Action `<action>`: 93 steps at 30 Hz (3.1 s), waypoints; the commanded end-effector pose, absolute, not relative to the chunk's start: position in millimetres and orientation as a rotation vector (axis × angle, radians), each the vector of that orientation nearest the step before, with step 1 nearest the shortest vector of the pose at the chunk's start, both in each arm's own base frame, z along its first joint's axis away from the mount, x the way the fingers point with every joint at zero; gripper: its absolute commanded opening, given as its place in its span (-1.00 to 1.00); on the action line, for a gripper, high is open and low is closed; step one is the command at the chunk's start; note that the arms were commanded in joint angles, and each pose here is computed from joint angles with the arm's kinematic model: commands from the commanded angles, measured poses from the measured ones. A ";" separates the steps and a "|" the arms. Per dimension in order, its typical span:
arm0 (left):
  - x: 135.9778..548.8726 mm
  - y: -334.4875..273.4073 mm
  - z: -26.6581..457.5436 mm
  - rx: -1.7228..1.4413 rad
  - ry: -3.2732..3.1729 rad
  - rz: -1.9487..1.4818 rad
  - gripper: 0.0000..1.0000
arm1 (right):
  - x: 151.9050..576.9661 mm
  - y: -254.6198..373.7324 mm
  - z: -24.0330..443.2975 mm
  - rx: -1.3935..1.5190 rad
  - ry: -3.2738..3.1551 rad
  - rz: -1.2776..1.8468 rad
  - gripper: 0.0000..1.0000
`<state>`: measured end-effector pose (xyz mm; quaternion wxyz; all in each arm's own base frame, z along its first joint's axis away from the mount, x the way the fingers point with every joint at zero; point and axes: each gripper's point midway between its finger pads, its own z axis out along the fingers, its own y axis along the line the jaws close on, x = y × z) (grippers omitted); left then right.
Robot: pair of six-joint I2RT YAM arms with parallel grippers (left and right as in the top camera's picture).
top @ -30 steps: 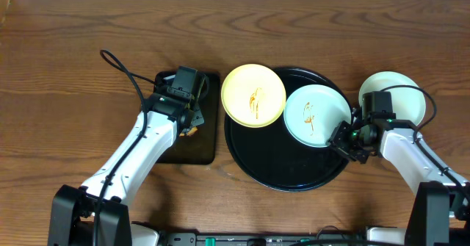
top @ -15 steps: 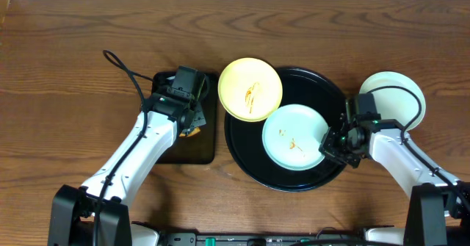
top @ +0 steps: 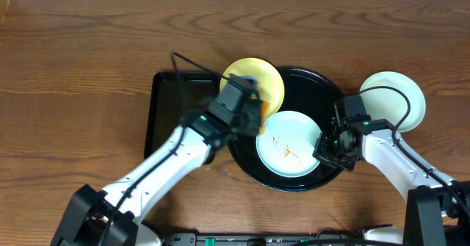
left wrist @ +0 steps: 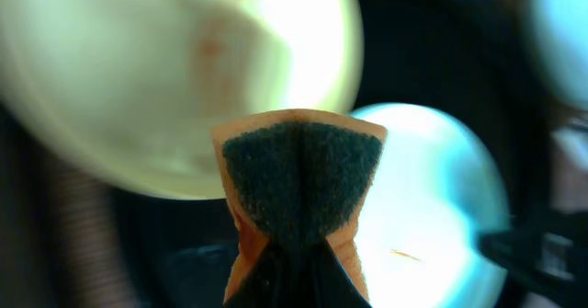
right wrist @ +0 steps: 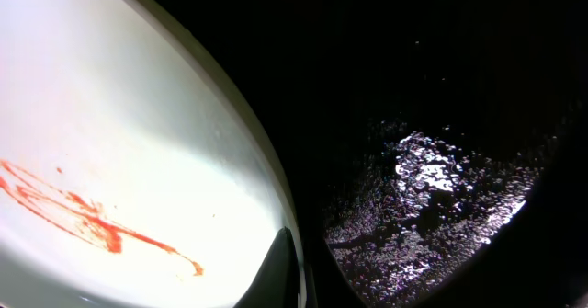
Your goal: Clean dirty plates on tray and stack at the side
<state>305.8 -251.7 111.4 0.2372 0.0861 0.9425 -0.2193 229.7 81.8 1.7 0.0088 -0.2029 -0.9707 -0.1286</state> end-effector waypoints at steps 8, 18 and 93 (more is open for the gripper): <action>258.6 -345.6 71.5 0.178 2.723 -0.980 -0.85 | 224.2 80.8 -1.4 -0.613 -3.033 -0.361 -0.97; 200.2 -379.4 17.5 0.503 2.844 -1.036 -0.85 | 224.0 80.8 -1.4 -0.613 -3.032 -0.361 -0.98; 320.5 -31.2 107.5 -0.389 2.657 0.013 -0.85 | 259.5 84.0 41.5 -0.283 -3.315 -0.468 -0.98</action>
